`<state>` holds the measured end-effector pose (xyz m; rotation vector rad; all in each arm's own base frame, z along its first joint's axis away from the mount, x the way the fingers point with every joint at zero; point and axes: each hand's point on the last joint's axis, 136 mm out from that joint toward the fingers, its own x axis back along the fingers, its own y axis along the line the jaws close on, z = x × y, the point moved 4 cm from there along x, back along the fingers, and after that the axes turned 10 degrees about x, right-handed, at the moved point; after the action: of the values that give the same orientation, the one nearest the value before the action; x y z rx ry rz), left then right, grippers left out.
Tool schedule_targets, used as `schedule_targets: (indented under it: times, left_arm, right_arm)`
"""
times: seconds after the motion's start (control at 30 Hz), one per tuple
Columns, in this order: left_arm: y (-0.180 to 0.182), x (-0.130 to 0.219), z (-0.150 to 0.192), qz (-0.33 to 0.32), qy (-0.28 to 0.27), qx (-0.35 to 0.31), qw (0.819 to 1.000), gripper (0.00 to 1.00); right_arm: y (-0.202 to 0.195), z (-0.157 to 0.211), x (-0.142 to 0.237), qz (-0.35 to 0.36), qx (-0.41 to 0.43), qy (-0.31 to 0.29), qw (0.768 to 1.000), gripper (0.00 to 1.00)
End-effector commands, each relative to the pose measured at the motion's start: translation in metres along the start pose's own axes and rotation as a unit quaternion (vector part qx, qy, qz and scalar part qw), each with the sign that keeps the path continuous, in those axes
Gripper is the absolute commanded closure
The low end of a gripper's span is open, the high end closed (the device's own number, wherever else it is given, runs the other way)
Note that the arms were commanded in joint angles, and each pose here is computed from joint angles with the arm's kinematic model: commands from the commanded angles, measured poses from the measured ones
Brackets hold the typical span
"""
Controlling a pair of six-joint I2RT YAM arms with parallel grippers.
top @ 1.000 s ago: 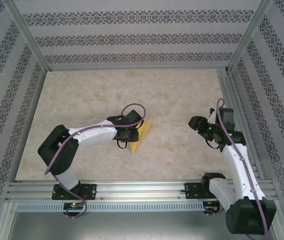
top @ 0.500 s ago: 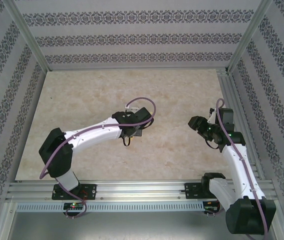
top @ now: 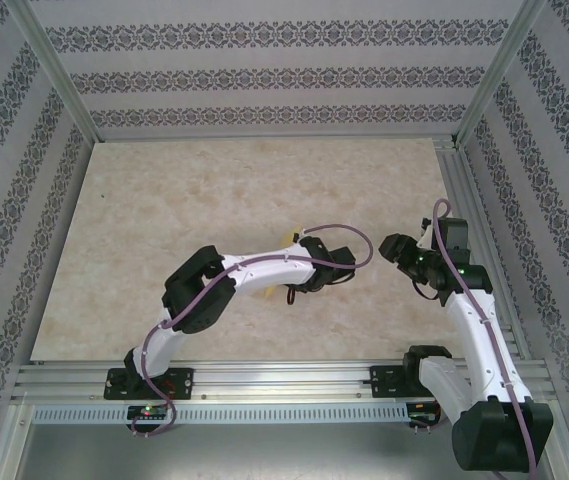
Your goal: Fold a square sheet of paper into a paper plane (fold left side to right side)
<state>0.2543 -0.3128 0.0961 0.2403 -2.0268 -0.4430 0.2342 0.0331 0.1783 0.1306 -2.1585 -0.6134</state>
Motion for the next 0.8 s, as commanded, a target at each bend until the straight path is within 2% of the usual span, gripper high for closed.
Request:
schedule_targets:
  times: [0.0, 0.13, 0.3, 0.4, 0.47, 0.53, 0.63, 0.77]
  left_arm:
    - [-0.005, 0.018, -0.006, 0.042, 0.004, 0.007, 0.999, 0.78]
    - [-0.012, 0.025, -0.005, 0.091, 0.011, 0.023, 0.996, 0.74]
    - [-0.002, 0.031, -0.005, 0.102, 0.008, 0.028, 0.994, 0.65]
    - [-0.004, 0.044, -0.002, 0.169, 0.008, 0.034, 0.985, 0.59]
    - [-0.005, 0.060, -0.003, 0.236, 0.002, 0.040, 0.971, 0.48]
    - [0.002, 0.072, -0.004, 0.278, -0.006, 0.051, 0.959, 0.45]
    - [0.025, 0.077, -0.006, 0.317, -0.007, 0.085, 0.944, 0.45]
    - [0.048, 0.057, -0.006, 0.373, 0.030, 0.136, 0.917, 0.57]
  right_arm:
    - [-0.006, 0.005, 0.001, 0.026, 0.009, 0.007, 1.000, 0.40]
    - [-0.009, 0.001, 0.004, 0.011, 0.003, 0.001, 1.000, 0.40]
    - [0.005, -0.002, 0.004, -0.057, 0.019, -0.014, 0.998, 0.40]
    - [0.017, 0.003, -0.007, -0.092, 0.027, -0.001, 0.995, 0.40]
    - [0.028, 0.008, -0.015, -0.114, 0.035, 0.011, 0.993, 0.40]
    - [0.040, 0.009, -0.020, -0.141, 0.036, 0.011, 0.989, 0.40]
    - [0.056, 0.010, -0.026, -0.171, 0.033, 0.009, 0.985, 0.40]
    - [0.067, 0.023, -0.040, -0.174, 0.032, 0.036, 0.984, 0.40]
